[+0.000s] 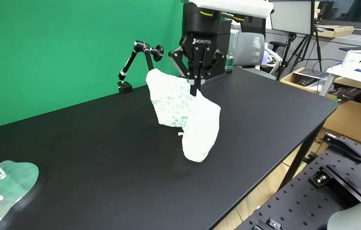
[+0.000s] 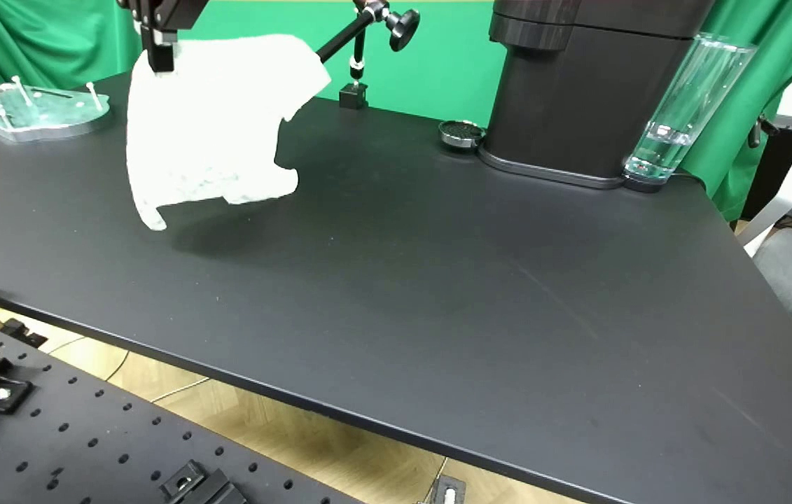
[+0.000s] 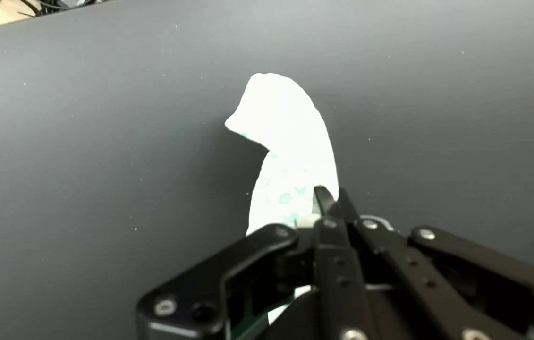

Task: Remove the white cloth from the black stand

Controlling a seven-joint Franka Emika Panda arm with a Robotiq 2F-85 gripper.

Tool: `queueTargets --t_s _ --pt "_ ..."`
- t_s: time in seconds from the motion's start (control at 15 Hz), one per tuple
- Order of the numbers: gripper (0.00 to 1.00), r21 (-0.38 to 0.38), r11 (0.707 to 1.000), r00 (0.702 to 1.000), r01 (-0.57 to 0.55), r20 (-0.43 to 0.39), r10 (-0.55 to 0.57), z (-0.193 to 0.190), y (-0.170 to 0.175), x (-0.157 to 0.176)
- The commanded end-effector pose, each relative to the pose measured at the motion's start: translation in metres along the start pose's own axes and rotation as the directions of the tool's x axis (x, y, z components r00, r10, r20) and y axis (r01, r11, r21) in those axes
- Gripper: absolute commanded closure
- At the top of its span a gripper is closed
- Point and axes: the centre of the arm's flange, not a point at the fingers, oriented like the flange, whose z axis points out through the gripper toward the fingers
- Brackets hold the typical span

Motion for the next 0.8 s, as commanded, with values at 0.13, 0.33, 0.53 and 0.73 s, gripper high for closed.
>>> queueTargets --t_s 0.13,0.33,0.53,0.73 --pt "1.00 0.016 0.998 0.996 -0.065 0.062 0.063 0.008 0.017 -0.024" --pt "1.00 0.055 0.993 0.991 -0.103 0.093 0.098 0.015 0.023 -0.021" --pt "1.00 0.083 0.985 0.988 -0.148 0.062 0.144 0.010 0.032 -0.012" --pt "1.00 0.095 0.982 0.985 -0.162 0.078 0.155 0.015 0.037 -0.011"
